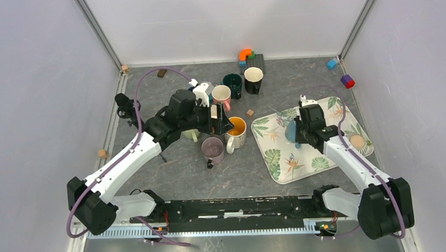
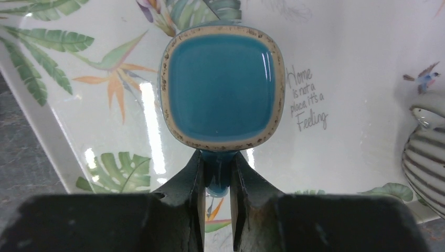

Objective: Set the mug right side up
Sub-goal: Turn over the cup on the tray.

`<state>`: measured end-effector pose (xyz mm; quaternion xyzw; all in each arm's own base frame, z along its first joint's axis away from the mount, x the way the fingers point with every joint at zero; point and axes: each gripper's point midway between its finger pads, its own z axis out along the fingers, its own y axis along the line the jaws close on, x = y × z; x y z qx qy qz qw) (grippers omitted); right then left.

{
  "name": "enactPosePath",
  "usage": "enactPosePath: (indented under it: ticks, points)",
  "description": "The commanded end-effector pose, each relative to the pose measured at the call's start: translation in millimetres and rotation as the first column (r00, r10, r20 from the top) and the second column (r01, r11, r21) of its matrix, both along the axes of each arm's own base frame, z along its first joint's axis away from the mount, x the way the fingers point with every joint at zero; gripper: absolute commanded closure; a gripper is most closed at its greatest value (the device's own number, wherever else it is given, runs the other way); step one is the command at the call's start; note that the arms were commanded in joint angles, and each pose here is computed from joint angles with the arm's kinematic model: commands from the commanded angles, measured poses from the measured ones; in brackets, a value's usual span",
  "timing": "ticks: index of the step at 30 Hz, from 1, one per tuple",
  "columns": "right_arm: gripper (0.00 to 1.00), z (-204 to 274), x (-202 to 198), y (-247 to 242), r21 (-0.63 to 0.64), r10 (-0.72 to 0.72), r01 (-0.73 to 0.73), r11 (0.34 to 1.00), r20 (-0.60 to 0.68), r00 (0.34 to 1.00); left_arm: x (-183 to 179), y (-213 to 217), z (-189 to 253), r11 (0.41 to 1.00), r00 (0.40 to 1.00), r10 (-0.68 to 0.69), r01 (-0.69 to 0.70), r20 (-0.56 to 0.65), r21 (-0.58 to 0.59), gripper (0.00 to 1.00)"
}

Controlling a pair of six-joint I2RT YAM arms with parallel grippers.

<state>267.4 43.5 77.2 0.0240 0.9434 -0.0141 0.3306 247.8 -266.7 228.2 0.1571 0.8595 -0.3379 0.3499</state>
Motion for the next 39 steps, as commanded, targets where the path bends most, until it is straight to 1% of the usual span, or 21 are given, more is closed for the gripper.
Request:
enactPosePath:
  ticks: [1,6,9,12,14,17,19,21,22,24,26,32,35,39]
  points:
    - [1.0,63,31,20,0.103,0.021,-0.04,0.994,0.181,0.983,-3,-11,39,0.986,1.0,0.021,-0.019,0.012,-0.166,0.0]
    - [1.0,122,46,38,0.202,0.026,-0.092,0.975,0.309,0.951,-5,-21,58,0.963,1.0,0.014,-0.015,-0.005,-0.268,0.0]
    - [1.0,155,50,51,0.266,0.034,-0.146,0.953,0.383,0.923,-7,-28,70,0.945,1.0,-0.003,-0.001,-0.01,-0.328,0.0]
    - [1.0,185,51,68,0.343,0.044,-0.218,0.914,0.449,0.892,-8,-33,80,0.926,1.0,-0.009,0.0,-0.022,-0.378,0.0]
    - [1.0,203,50,80,0.401,0.043,-0.266,0.877,0.486,0.873,-6,-36,85,0.911,1.0,-0.012,0.0,-0.026,-0.412,0.0]
    - [1.0,227,48,101,0.494,0.038,-0.353,0.795,0.539,0.841,-5,-42,90,0.889,0.999,-0.023,0.0,-0.043,-0.458,0.0]
    - [1.0,241,47,115,0.552,0.031,-0.414,0.723,0.574,0.819,-2,-45,92,0.875,0.998,-0.025,-0.005,-0.055,-0.484,0.0]
    - [1.0,254,45,129,0.609,0.018,-0.475,0.635,0.604,0.797,2,-47,92,0.862,0.996,-0.022,-0.022,-0.082,-0.506,0.0]
    - [1.0,263,43,136,0.629,0.011,-0.516,0.581,0.628,0.778,4,-49,96,0.85,0.997,-0.024,-0.021,-0.079,-0.527,0.0]
    - [1.0,275,39,146,0.66,-0.007,-0.564,0.496,0.652,0.758,8,-49,98,0.826,0.995,-0.026,-0.035,-0.1,-0.563,0.0]
    - [1.0,283,37,154,0.675,-0.011,-0.591,0.441,0.662,0.749,11,-50,98,0.807,0.992,-0.032,-0.046,-0.123,-0.589,0.0]
    - [1.0,297,29,177,0.708,-0.009,-0.638,0.304,0.672,0.741,16,-57,105,0.768,0.988,-0.065,-0.039,-0.139,-0.639,0.0]
    - [1.0,303,25,186,0.712,-0.011,-0.654,0.256,0.678,0.735,16,-61,105,0.75,0.984,-0.09,-0.036,-0.155,-0.661,0.01]
    - [1.0,305,22,196,0.724,-0.012,-0.66,0.202,0.676,0.737,16,-64,109,0.726,0.98,-0.113,-0.03,-0.161,-0.687,0.07]
